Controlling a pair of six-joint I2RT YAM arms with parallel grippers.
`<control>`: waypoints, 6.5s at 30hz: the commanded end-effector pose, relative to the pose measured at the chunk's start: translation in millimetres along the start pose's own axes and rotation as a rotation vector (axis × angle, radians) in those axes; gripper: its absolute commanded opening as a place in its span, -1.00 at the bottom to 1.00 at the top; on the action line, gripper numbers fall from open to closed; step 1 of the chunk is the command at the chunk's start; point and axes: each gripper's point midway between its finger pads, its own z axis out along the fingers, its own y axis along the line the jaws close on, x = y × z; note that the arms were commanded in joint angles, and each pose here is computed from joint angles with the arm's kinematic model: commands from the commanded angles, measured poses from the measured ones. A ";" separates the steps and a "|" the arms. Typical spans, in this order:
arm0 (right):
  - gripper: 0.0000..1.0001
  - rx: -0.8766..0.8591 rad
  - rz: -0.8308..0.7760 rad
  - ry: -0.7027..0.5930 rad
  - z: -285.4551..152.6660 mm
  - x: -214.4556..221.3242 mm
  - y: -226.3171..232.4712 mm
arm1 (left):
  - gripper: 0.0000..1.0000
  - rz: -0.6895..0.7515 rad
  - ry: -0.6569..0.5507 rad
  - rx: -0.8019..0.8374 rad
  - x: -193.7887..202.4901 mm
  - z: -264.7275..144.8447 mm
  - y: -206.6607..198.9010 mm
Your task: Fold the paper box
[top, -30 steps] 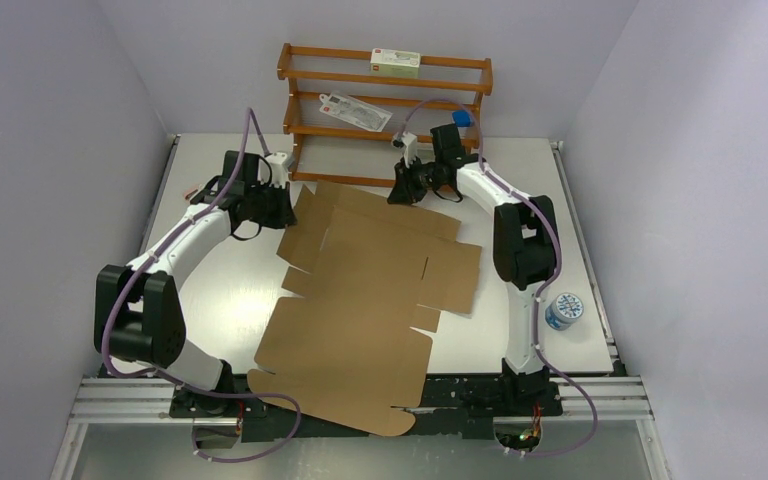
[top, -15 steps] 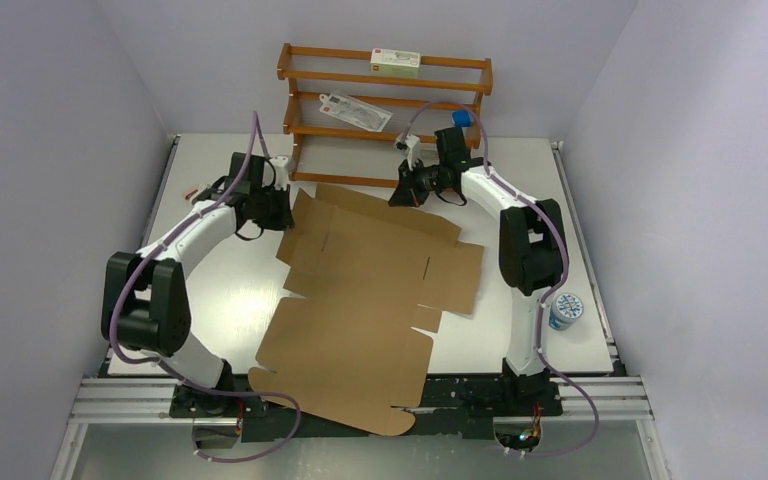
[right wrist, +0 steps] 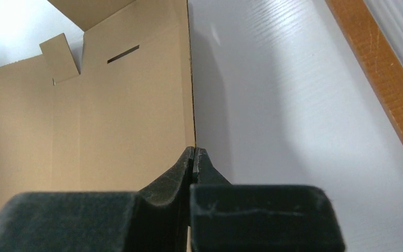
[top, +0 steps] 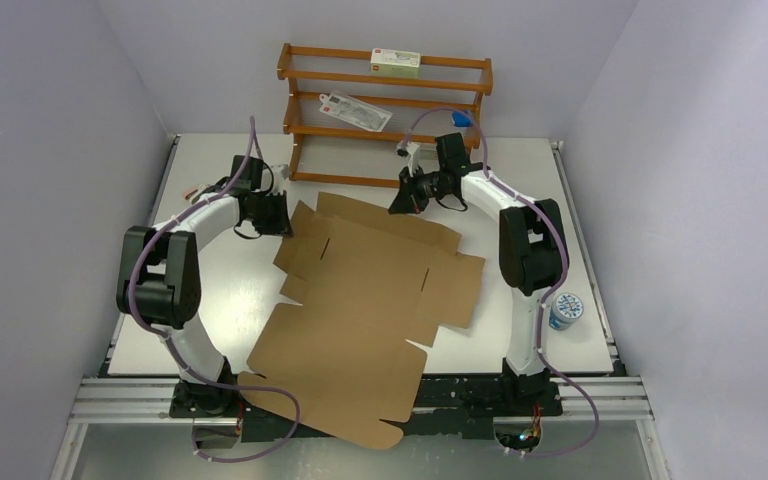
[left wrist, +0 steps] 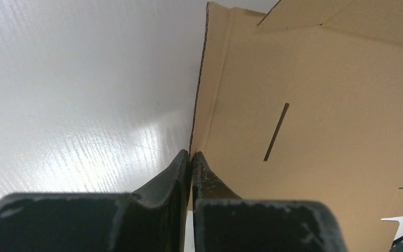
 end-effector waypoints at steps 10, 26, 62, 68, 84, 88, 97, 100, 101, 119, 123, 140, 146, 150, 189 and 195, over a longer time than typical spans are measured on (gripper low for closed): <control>-1.00 0.156 -0.235 -0.007 -42.9 -42.3 20.0 | -0.84 0.022 -0.113 0.079 -22.3 -27.0 -17.7; -1.00 0.302 -0.749 0.010 -69.3 -86.2 66.8 | -0.85 -0.088 -0.508 0.144 -37.8 -72.4 -60.6; -1.00 0.417 -1.049 -0.042 -75.6 -56.8 140.6 | -0.86 0.295 -0.926 0.367 31.0 -109.9 -94.9; -1.00 0.390 -1.091 -0.053 -74.0 -50.1 153.7 | -0.89 0.287 -0.951 0.343 44.9 -114.6 -94.8; -1.00 0.405 -1.171 -0.001 -63.2 -21.3 183.5 | -0.90 0.295 -0.947 0.301 86.3 -114.1 -113.6; -1.00 0.440 -1.226 0.015 -62.9 -18.8 189.7 | -0.90 0.289 -0.957 0.268 93.1 -112.3 -116.4; -1.00 0.602 -1.417 0.054 -67.2 -40.9 177.8 | -0.89 0.282 -1.056 0.189 84.5 -111.7 -119.9; -1.00 0.663 -1.492 0.077 -66.9 -55.6 170.5 | -0.87 0.274 -1.092 0.171 75.1 -110.6 -121.8; -1.00 0.691 -1.512 0.087 -68.3 -61.3 167.3 | -0.87 0.283 -1.099 0.162 72.7 -108.8 -122.9; -1.00 0.742 -1.605 0.145 -54.9 -49.5 148.8 | -0.70 0.467 -1.139 0.179 56.9 -77.8 -153.9; -1.00 0.754 -1.607 0.170 -57.1 -39.8 153.9 | -0.65 0.460 -1.106 0.205 69.8 -68.7 -152.2; -1.00 0.773 -1.612 0.220 -57.1 -26.2 148.7 | -0.12 0.435 -1.112 0.220 59.0 -105.8 -163.0; -1.00 0.771 -1.611 0.227 -59.6 -27.7 149.4 | -0.07 0.425 -1.134 0.229 43.0 -132.2 -154.0; -1.00 0.759 -1.610 0.245 -57.7 -24.1 147.6 | -0.09 0.349 -1.150 0.230 23.6 -149.4 -135.8; -1.00 0.732 -1.614 0.207 -55.7 -35.5 155.8 | 0.07 0.239 -0.776 0.446 -52.0 -73.5 -46.5; -1.00 0.731 -1.623 0.223 -54.3 -35.4 154.2 | 0.00 0.290 -0.754 0.564 -34.1 -74.8 -64.4</control>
